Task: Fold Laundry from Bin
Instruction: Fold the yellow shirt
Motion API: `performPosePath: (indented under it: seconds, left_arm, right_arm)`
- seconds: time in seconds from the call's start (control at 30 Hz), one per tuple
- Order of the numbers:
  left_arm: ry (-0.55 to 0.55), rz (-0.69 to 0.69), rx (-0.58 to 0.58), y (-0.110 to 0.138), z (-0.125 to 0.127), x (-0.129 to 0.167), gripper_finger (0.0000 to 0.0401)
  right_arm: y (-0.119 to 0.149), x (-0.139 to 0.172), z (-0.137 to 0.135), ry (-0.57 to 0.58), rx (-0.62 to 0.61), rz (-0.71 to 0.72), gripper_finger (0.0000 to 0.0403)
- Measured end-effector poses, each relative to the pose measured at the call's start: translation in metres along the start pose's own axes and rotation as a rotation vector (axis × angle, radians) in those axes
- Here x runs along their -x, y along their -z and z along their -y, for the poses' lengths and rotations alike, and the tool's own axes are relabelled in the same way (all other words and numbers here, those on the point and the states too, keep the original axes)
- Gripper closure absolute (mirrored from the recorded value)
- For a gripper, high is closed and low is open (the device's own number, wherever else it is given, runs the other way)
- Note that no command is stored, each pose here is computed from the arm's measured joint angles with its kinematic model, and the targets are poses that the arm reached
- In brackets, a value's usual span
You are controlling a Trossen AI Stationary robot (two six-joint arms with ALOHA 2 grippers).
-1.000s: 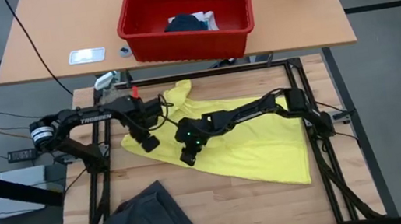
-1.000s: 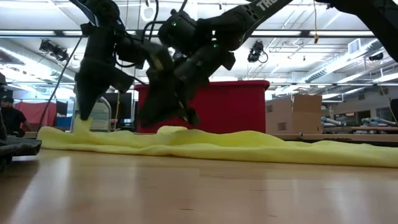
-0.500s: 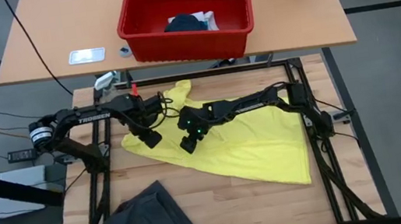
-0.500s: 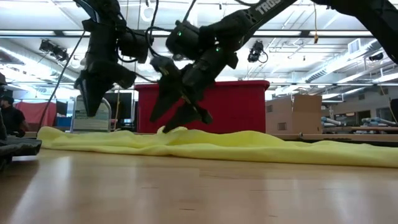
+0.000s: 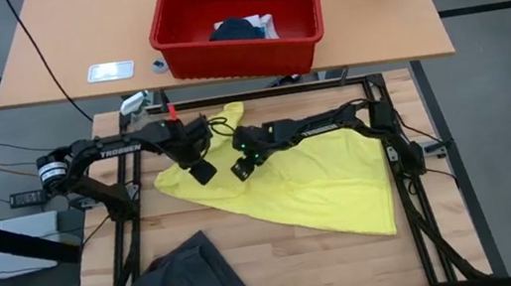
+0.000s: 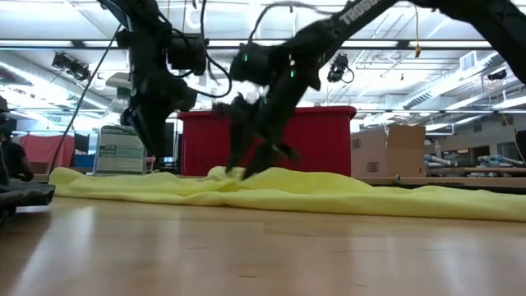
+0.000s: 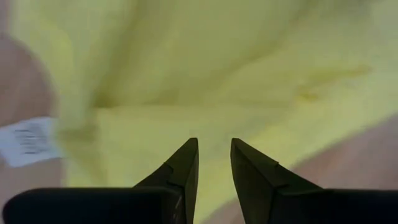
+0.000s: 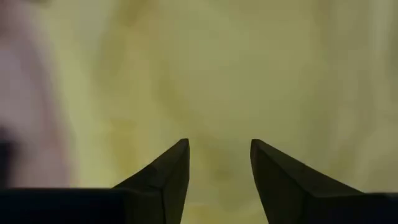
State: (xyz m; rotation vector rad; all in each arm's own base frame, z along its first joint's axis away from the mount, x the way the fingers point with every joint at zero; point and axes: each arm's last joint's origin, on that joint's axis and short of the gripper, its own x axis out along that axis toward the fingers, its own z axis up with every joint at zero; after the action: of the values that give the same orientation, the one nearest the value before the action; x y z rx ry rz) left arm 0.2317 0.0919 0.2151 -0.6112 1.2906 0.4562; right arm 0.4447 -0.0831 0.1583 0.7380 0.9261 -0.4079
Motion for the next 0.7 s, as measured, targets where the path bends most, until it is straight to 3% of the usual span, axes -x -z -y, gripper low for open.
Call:
performPosePath:
  seconds: [0.1, 0.23, 0.3, 0.5, 0.63, 0.7]
  left_arm:
    - [0.098, -0.035, -0.025, 0.002, 0.004, 0.0, 0.0303]
    - [0.104, 0.003, -0.06, 0.001, 0.006, -0.009, 0.0303]
    - [0.101, 0.013, -0.045, 0.004, -0.001, -0.022, 0.0303]
    - [0.036, 0.017, 0.079, 0.015, -0.025, -0.055, 0.0303]
    - [-0.077, 0.05, 0.13, 0.013, -0.034, -0.054, 0.0303]
    - [-0.093, 0.091, 0.136, 0.009, -0.034, -0.05, 0.0303]
  right_arm:
    - [-0.004, 0.011, -0.014, -0.109, 0.067, 0.027, 0.0227]
    - [-0.001, 0.006, -0.024, -0.275, 0.126, -0.013, 0.0232]
    - [0.002, 0.0, -0.025, -0.298, 0.132, -0.039, 0.0235]
    - [0.013, -0.023, -0.02, -0.27, 0.108, -0.095, 0.0246]
    - [0.02, -0.024, -0.007, -0.036, -0.05, -0.109, 0.0259]
    - [0.021, -0.017, -0.005, 0.017, -0.048, -0.111, 0.0266]
